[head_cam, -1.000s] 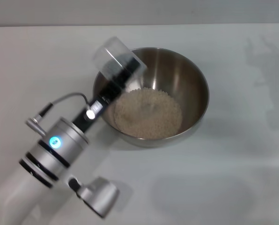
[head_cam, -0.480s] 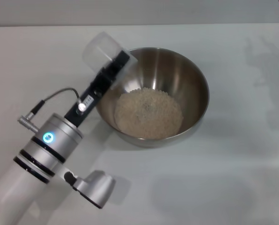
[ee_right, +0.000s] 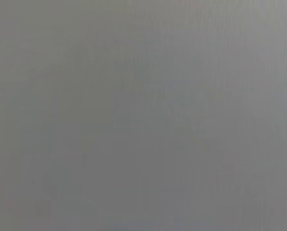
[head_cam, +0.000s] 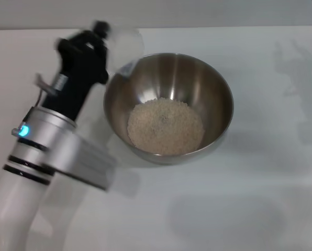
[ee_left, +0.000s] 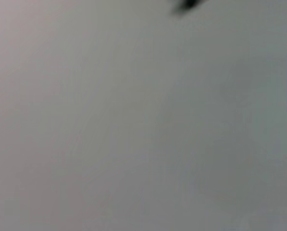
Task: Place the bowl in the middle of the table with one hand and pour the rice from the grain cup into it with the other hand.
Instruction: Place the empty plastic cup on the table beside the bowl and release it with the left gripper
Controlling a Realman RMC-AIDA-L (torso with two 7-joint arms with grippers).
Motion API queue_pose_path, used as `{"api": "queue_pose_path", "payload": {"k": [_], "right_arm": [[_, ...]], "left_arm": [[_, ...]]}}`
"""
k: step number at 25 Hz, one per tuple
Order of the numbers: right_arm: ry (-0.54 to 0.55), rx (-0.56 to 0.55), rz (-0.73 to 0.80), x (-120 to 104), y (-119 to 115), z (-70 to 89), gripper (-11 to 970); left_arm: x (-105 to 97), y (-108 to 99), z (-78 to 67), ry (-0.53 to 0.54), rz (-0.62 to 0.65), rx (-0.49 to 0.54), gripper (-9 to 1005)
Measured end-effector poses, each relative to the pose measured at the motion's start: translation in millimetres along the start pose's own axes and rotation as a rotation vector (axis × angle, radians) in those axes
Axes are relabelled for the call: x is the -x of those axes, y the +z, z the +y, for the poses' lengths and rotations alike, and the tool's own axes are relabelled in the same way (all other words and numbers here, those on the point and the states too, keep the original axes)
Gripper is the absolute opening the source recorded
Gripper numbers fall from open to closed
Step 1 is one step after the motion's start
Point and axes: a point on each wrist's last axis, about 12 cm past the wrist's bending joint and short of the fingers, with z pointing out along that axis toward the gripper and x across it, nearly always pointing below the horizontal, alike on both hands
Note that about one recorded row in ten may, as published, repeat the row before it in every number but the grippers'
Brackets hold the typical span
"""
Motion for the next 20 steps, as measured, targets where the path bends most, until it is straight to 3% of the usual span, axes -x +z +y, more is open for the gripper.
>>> {"api": "queue_pose_path", "payload": {"k": [1, 2, 3, 5, 6, 8, 11, 12, 14, 20], "right_arm": [[0.000, 0.000, 0.000, 0.0, 0.1, 0.0, 375], [0.000, 0.000, -0.001, 0.2, 0.4, 0.1, 374], [0.001, 0.001, -0.002, 0.3, 0.6, 0.2, 373], [0.001, 0.002, -0.004, 0.6, 0.9, 0.5, 372], [0.001, 0.002, -0.004, 0.6, 1.0, 0.6, 372], [0.002, 0.003, -0.005, 0.8, 1.1, 0.8, 373], [0.001, 0.004, -0.005, 0.8, 1.2, 1.0, 373], [0.001, 0.004, -0.005, 0.8, 1.1, 0.9, 374], [0.001, 0.004, -0.005, 0.8, 1.1, 0.9, 374], [0.002, 0.005, -0.007, 1.0, 1.6, 1.2, 375]], "left_arm": [[0.0, 0.0, 0.0, 0.000, 0.000, 0.000, 26], [-5.5, 1.1, 3.6, -0.142, 0.046, 0.027, 26], [-16.1, 1.6, 7.5, -0.386, 0.119, 0.073, 26], [-29.0, 0.8, 7.3, -0.597, 0.196, 0.103, 26], [-29.0, 0.8, 7.3, -0.597, 0.196, 0.103, 26], [-50.3, 0.3, 2.0, -0.834, 0.323, 0.115, 26], [-55.2, -0.1, 0.4, -0.879, 0.352, 0.115, 26], [-67.4, -0.7, -4.3, -0.979, 0.428, 0.103, 27], [-77.4, -2.9, -9.1, -1.042, 0.501, 0.088, 27], [-83.8, -6.4, -14.1, -1.065, 0.560, 0.066, 27]]}}
